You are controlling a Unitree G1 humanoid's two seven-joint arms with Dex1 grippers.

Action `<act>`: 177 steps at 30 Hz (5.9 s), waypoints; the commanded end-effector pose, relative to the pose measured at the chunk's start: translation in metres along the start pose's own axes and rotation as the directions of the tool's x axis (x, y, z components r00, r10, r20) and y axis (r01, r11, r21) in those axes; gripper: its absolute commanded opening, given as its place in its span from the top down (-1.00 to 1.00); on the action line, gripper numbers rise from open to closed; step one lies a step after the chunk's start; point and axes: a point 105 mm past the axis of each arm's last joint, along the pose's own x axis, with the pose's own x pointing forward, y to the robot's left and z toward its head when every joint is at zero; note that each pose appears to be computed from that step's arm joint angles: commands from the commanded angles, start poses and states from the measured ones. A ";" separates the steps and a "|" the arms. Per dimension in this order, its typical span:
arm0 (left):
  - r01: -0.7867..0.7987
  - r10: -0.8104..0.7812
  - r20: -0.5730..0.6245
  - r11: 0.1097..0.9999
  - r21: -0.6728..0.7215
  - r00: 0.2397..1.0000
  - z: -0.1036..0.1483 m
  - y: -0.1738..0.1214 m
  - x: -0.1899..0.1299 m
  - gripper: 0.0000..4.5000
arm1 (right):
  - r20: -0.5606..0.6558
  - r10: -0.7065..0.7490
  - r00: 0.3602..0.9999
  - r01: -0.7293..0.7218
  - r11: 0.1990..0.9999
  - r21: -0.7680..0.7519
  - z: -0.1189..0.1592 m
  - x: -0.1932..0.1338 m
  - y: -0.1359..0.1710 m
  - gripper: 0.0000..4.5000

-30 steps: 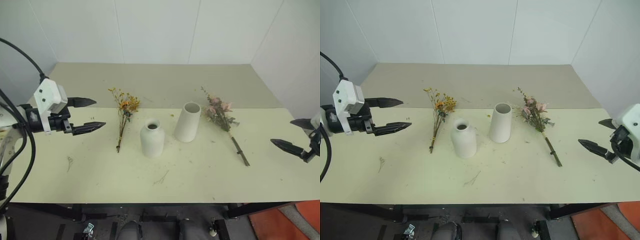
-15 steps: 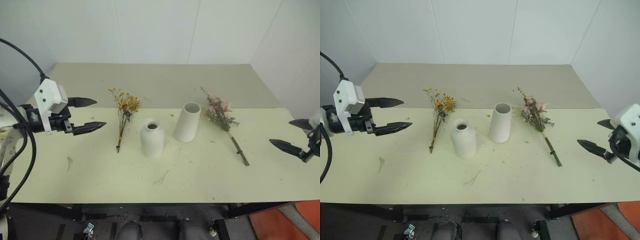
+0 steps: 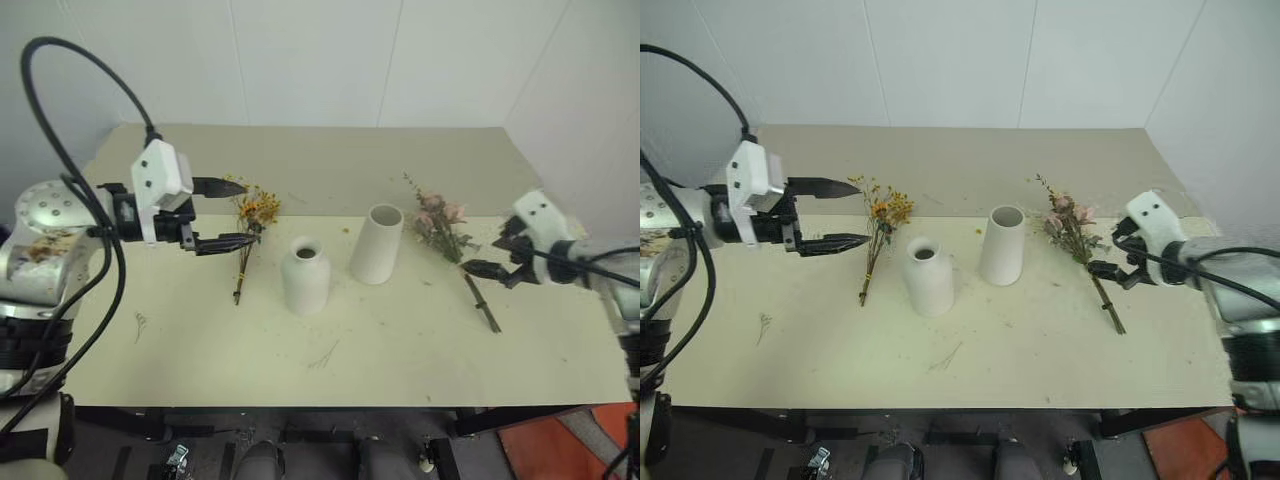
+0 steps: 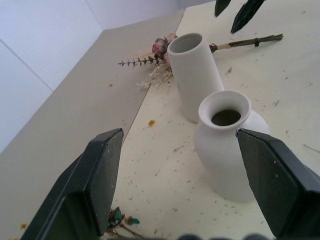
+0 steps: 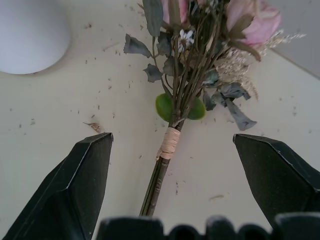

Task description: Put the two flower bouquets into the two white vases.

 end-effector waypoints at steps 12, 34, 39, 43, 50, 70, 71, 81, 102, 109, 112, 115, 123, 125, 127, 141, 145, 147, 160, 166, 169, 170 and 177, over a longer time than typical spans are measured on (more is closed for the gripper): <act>-0.035 0.035 -0.011 0.999 0.025 0.999 0.000 -0.002 -0.005 -0.76 | -0.092 -0.057 0.994 0.069 0.988 0.140 -0.006 0.036 -0.014 0.06; -0.084 0.084 -0.027 0.996 0.005 0.996 -0.007 0.007 -0.014 -0.76 | 0.810 -0.470 0.351 0.129 0.881 0.455 0.161 -0.069 -0.030 0.92; -0.107 0.107 -0.047 0.994 -0.016 0.993 -0.014 0.009 -0.022 -0.76 | 0.933 -0.323 0.157 -0.179 0.920 0.348 0.183 -0.093 0.007 0.92; -0.117 0.116 -0.055 0.993 -0.021 0.992 -0.014 0.008 -0.025 -0.76 | 0.957 -0.248 0.149 -0.270 0.921 0.281 0.185 -0.085 0.036 0.92; -0.122 0.120 -0.072 0.992 -0.027 0.990 -0.017 0.004 -0.028 -0.76 | 0.962 -0.168 0.216 -0.300 0.926 0.229 0.177 -0.061 0.065 0.92; -0.150 0.148 -0.094 0.989 -0.018 0.985 -0.017 0.005 -0.034 -0.76 | 0.948 -0.157 0.276 -0.301 0.923 0.240 0.159 -0.013 0.082 0.92; -0.151 0.149 -0.094 0.988 -0.017 0.984 -0.017 0.004 -0.034 -0.76 | 0.947 -0.153 0.283 -0.297 0.925 0.238 0.156 -0.011 0.083 0.92; -0.155 0.152 -0.096 0.988 -0.017 0.984 -0.016 0.003 -0.036 -0.76 | 0.951 -0.112 0.289 -0.315 0.927 0.205 0.143 -0.007 0.091 0.52; -0.200 0.191 -0.141 0.978 -0.053 0.971 -0.029 0.006 -0.045 -0.76 | 0.916 0.079 0.393 -0.270 0.962 0.033 0.107 -0.022 0.133 -0.98; -0.477 0.400 -0.374 0.868 -0.137 0.836 -0.063 0.020 -0.067 -0.76 | 0.869 0.067 0.491 -0.152 0.988 0.010 0.096 -0.041 0.103 -0.98; -0.548 0.461 -0.430 0.831 -0.099 0.776 -0.071 0.017 -0.070 -0.76 | 0.800 0.138 0.584 -0.111 0.990 -0.090 0.088 -0.054 0.093 -0.98; -0.605 0.519 -0.368 0.777 -0.172 0.771 -0.063 0.013 -0.062 -0.76 | 0.706 0.218 0.674 -0.134 0.976 -0.173 0.082 -0.064 0.090 -0.98; -0.642 0.357 -0.615 0.691 -0.332 0.703 -0.112 0.005 -0.032 -0.76 | 0.456 0.506 0.732 -0.286 0.836 -0.469 0.067 -0.089 0.124 -0.98; -0.655 0.327 -0.646 0.661 -0.365 0.690 -0.125 0.007 -0.023 -0.76 | 0.446 0.514 0.733 -0.294 0.830 -0.474 0.068 -0.090 0.127 -0.98; -0.649 0.305 -0.638 0.639 -0.413 0.707 -0.131 0.010 -0.011 -0.76 | 0.454 0.511 0.730 -0.296 0.835 -0.464 0.069 -0.090 0.128 -0.98; -0.556 0.136 -0.610 0.597 -0.579 0.781 -0.154 0.011 0.043 -0.76 | 0.470 0.441 0.765 -0.240 0.872 -0.427 0.067 -0.087 0.125 -0.98; -0.541 0.117 -0.604 0.601 -0.589 0.788 -0.156 0.010 0.050 -0.49 | 0.471 0.430 0.770 -0.234 0.877 -0.419 0.065 -0.088 0.125 -1.00; -0.533 0.116 -0.595 0.601 -0.596 0.795 -0.155 0.011 0.053 -0.21 | 0.471 0.424 0.773 -0.229 0.880 -0.416 0.064 -0.087 0.125 -1.00; -0.616 0.238 -0.603 0.553 -0.560 0.762 -0.161 0.028 0.048 0.99 | 0.464 0.391 0.795 -0.200 0.890 -0.409 0.059 -0.084 0.123 -1.00; -0.607 0.540 -0.324 0.504 -0.615 0.777 -0.108 0.067 0.030 0.99 | 0.461 0.384 0.800 -0.198 0.894 -0.401 0.054 -0.088 0.121 -1.00; -0.431 0.653 0.072 0.574 -0.696 0.754 -0.045 0.079 0.017 0.99 | 0.454 0.380 0.806 -0.196 0.895 -0.400 0.050 -0.090 0.120 -1.00; -0.406 0.664 0.156 0.608 -0.683 0.731 -0.026 0.080 0.011 0.99 | 0.453 0.378 0.807 -0.196 0.896 -0.399 0.049 -0.090 0.120 -1.00; 0.028 0.406 0.678 0.846 -0.532 0.613 0.063 0.047 -0.002 0.99 | 0.466 0.365 0.806 -0.184 0.903 -0.389 0.046 -0.088 0.121 -1.00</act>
